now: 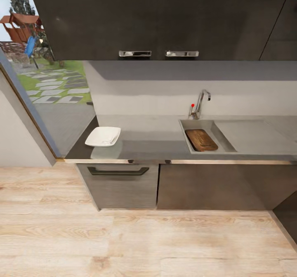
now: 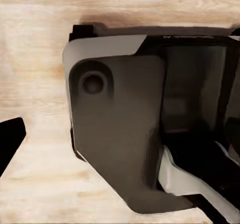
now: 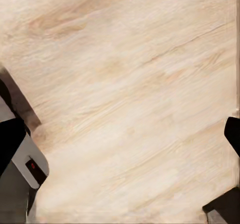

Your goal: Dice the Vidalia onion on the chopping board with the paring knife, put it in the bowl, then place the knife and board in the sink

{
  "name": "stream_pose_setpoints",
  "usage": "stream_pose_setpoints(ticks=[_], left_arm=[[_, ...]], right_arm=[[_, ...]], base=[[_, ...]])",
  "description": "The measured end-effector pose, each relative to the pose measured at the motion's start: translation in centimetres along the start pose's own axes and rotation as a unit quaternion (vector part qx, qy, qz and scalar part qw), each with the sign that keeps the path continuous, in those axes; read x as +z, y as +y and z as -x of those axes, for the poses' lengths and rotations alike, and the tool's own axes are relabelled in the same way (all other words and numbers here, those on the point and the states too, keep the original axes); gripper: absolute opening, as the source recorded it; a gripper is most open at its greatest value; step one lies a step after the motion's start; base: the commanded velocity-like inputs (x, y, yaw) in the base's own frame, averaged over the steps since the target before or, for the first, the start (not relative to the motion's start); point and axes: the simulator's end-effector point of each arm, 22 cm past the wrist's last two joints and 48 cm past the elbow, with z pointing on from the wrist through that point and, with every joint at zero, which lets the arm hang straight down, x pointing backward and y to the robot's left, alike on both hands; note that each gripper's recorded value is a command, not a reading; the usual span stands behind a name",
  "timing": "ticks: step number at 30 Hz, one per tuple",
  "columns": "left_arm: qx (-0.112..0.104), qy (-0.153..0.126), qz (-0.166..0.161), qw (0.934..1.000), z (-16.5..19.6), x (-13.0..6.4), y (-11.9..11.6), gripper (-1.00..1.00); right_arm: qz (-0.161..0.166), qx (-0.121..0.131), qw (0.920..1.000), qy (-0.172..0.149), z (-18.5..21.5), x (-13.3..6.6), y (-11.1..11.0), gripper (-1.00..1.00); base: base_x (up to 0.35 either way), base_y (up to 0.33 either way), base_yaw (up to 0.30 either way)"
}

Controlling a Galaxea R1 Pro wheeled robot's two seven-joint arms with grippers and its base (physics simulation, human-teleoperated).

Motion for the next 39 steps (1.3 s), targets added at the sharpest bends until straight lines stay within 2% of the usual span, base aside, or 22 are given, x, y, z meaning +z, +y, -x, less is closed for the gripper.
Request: stream_pose_setpoints(ticks=[1,2,6,10,12,14,15,16,20,21,23,26,28,29,30,32,39], left_arm=[[-0.003,0.014,0.020,0.9997,-2.2,0.4,1.3,1.00],[-0.006,0.021,0.028,0.9994,-3.2,0.5,1.9,1.00],[-0.013,0.056,0.063,0.9963,-8.2,0.7,5.0,1.00],[-0.016,0.089,0.085,0.9923,-12.5,0.8,6.5,1.00],[-0.017,0.099,0.093,0.9905,-14.0,0.7,7.1,1.00],[-0.018,0.118,0.102,0.9875,-16.8,0.7,7.6,1.00],[-0.019,0.144,0.104,0.9839,-20.8,0.7,7.4,1.00],[-0.019,0.153,0.103,0.9827,-22.3,0.6,7.3,1.00],[-0.018,0.175,0.093,0.9800,-25.7,0.8,5.6,1.00],[-0.018,0.186,0.086,0.9786,-27.6,0.8,4.5,1.00],[-0.017,0.186,0.082,0.9789,-27.8,0.9,3.9,1.00],[-0.015,0.179,0.080,0.9805,-27.7,1.1,3.5,1.00],[-0.013,0.165,0.078,0.9832,-27.1,1.4,3.3,1.00],[-0.012,0.156,0.078,0.9846,-26.8,1.5,3.2,1.00],[-0.010,0.141,0.077,0.9870,-26.1,1.8,3.1,1.00],[-0.009,0.134,0.076,0.9881,-25.7,1.9,3.1,1.00],[-0.006,0.116,0.075,0.9904,-24.9,2.1,3.1,1.00]], right_arm=[[-0.006,-0.008,0.9998,0.018,-2.9,0.5,0.2,1.00],[-0.010,-0.013,0.9995,0.028,-4.3,0.7,0.2,1.00],[-0.031,-0.041,0.9945,0.091,-14.7,1.2,0.4,1.00],[-0.030,-0.057,0.9901,0.125,-20.8,0.9,1.1,1.00],[-0.026,-0.061,0.9889,0.133,-22.3,0.8,1.6,1.00],[-0.021,-0.067,0.9861,0.150,-25.4,0.4,2.4,1.00],[-0.020,-0.075,0.9815,0.175,-29.3,-0.3,2.5,1.00],[-0.020,-0.077,0.9808,0.179,-30.2,-0.5,2.4,1.00],[-0.020,-0.080,0.9787,0.188,-31.8,-0.8,2.2,1.00],[-0.020,-0.081,0.9792,0.185,-32.0,-0.8,2.1,1.00],[-0.020,-0.082,0.9801,0.180,-31.9,-0.8,2.1,1.00],[-0.019,-0.080,0.9814,0.174,-31.6,-0.7,2.2,1.00],[-0.017,-0.076,0.9838,0.161,-31.1,-0.5,2.4,1.00],[-0.015,-0.074,0.9854,0.153,-30.8,-0.4,2.7,1.00],[-0.006,-0.070,0.9891,0.129,-30.1,-0.2,3.9,1.00],[-0.001,-0.068,0.9920,0.106,-29.2,0.0,4.6,1.00],[0.002,-0.067,0.9938,0.089,-28.5,0.2,4.9,1.00]], base=[[0.000,0.000,0.000],[0.000,0.000,0.000],[0.000,0.000,0.000],[0.000,0.000,0.000],[0.000,0.000,0.000],[0.000,0.000,0.000],[0.000,0.000,0.000],[0.000,0.000,0.000],[0.000,0.000,0.000],[0.000,0.000,0.000],[0.000,0.000,0.000],[0.000,0.000,0.000],[0.000,0.000,0.000],[0.000,0.000,0.000],[0.000,0.000,0.000],[0.000,0.000,0.000],[0.000,0.000,0.000]])
